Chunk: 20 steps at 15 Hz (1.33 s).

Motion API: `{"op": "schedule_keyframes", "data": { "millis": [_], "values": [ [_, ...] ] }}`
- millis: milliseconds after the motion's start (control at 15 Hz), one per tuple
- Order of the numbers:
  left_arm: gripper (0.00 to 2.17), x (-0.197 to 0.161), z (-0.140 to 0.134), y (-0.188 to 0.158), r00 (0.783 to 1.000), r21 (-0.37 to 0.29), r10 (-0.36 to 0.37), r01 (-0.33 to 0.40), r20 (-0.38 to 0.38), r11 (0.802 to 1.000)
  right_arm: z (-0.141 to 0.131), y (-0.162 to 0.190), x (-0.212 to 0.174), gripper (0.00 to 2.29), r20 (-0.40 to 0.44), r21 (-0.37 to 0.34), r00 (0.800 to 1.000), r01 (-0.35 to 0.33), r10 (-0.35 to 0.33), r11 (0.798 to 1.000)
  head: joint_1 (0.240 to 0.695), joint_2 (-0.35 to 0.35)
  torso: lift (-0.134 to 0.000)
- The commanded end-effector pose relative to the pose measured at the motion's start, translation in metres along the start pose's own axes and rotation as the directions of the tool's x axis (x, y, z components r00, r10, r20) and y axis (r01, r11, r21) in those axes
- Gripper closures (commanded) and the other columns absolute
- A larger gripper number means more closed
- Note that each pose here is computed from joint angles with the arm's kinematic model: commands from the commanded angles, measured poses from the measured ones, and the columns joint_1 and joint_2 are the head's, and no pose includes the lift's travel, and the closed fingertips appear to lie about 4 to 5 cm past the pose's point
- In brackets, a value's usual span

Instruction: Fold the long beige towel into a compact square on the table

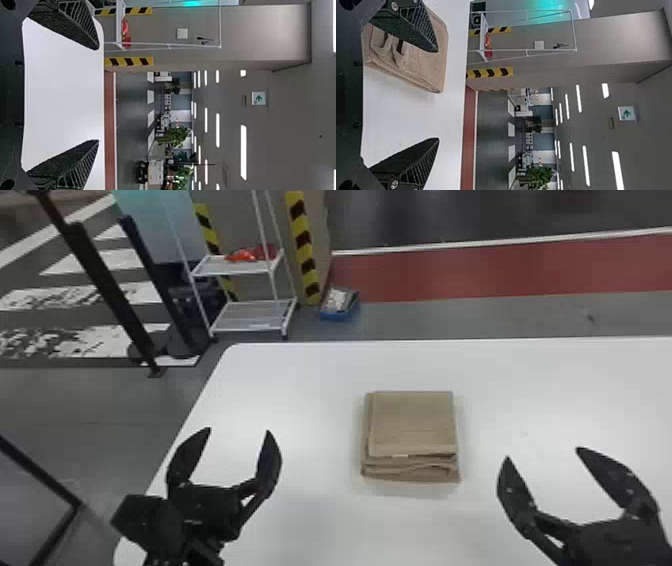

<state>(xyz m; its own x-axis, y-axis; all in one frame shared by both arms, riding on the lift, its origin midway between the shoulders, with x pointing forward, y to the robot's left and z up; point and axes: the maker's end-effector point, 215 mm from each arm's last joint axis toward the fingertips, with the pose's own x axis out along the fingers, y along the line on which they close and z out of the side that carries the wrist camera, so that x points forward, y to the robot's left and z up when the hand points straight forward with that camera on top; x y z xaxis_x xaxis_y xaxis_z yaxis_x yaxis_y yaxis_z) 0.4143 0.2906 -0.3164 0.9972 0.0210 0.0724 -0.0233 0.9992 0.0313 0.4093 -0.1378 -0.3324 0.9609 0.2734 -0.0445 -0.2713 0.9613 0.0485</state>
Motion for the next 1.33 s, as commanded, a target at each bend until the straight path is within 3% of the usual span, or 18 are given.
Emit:
{"op": "schedule_keyframes", "data": {
  "millis": [0, 400, 800, 1267],
  "values": [
    [0.03, -0.009, 0.007, 0.003, 1.000, -0.001, 0.007, -0.007, 0.030, 1.000, 0.000, -0.010, -0.015, 0.10, 0.012, 0.003, 1.000, 0.015, -0.015, 1.000, 0.695, 0.209, -0.123],
    [0.03, -0.022, 0.015, 0.004, 0.999, -0.002, 0.006, -0.006, 0.053, 1.000, -0.012, -0.016, -0.033, 0.11, -0.006, 0.009, 0.998, 0.056, -0.056, 0.998, 0.695, 0.198, -0.123],
    [0.03, -0.029, 0.027, -0.001, 0.998, -0.010, -0.005, 0.005, 0.070, 1.000, 0.003, -0.028, -0.045, 0.11, 0.043, 0.020, 0.994, 0.099, -0.100, 0.995, 0.695, 0.187, -0.123],
    [0.03, -0.029, 0.022, -0.007, 0.998, -0.017, -0.016, 0.017, 0.059, 1.000, 0.004, -0.031, -0.051, 0.11, 0.039, 0.032, 0.995, 0.095, -0.096, 0.995, 0.695, 0.155, -0.123]
  ]
}}
